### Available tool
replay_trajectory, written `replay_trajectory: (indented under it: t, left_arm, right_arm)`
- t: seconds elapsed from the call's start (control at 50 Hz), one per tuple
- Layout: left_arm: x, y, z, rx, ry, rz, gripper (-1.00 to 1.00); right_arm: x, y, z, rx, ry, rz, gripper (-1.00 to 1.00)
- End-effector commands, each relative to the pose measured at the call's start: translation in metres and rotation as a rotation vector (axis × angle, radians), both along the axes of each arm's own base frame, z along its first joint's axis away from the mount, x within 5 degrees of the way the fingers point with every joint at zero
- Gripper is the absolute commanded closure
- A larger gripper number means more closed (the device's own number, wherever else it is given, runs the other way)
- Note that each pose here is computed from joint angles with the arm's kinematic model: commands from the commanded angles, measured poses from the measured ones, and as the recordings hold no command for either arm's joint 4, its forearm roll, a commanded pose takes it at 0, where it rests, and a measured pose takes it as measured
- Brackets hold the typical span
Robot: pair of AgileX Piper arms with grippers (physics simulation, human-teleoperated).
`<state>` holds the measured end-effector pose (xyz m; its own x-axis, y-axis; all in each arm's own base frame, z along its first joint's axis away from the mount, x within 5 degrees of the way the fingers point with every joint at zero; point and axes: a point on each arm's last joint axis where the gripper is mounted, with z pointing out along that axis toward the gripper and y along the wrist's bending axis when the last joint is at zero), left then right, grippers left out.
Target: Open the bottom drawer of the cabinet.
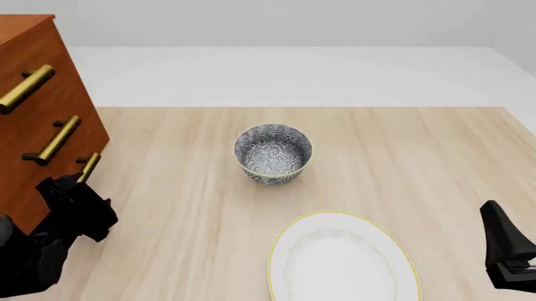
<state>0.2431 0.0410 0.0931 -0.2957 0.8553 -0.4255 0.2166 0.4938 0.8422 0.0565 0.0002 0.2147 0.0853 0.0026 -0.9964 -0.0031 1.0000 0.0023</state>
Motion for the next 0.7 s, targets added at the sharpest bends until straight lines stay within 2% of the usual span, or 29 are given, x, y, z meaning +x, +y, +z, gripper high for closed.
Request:
replay_trajectory:
  t: [0.02, 0.24, 0.7]
  left_arm:
    - [0.005, 0.006, -0.007, 0.009, 0.015, 0.016, -1.00]
    - [0.009, 0.011, -0.012, 0.024, 0.023, 0.025, -1.00]
    - [0.006, 0.023, -0.012, 0.033, 0.028, 0.070, -1.00]
  right_arm:
    - [0.000, 0.000, 0.000, 0.000, 0.000, 0.000, -1.00]
    - [0.000, 0.000, 0.000, 0.000, 0.000, 0.000, -1.00]
    - [0.000, 0.000, 0.000, 0.000, 0.000, 0.000, -1.00]
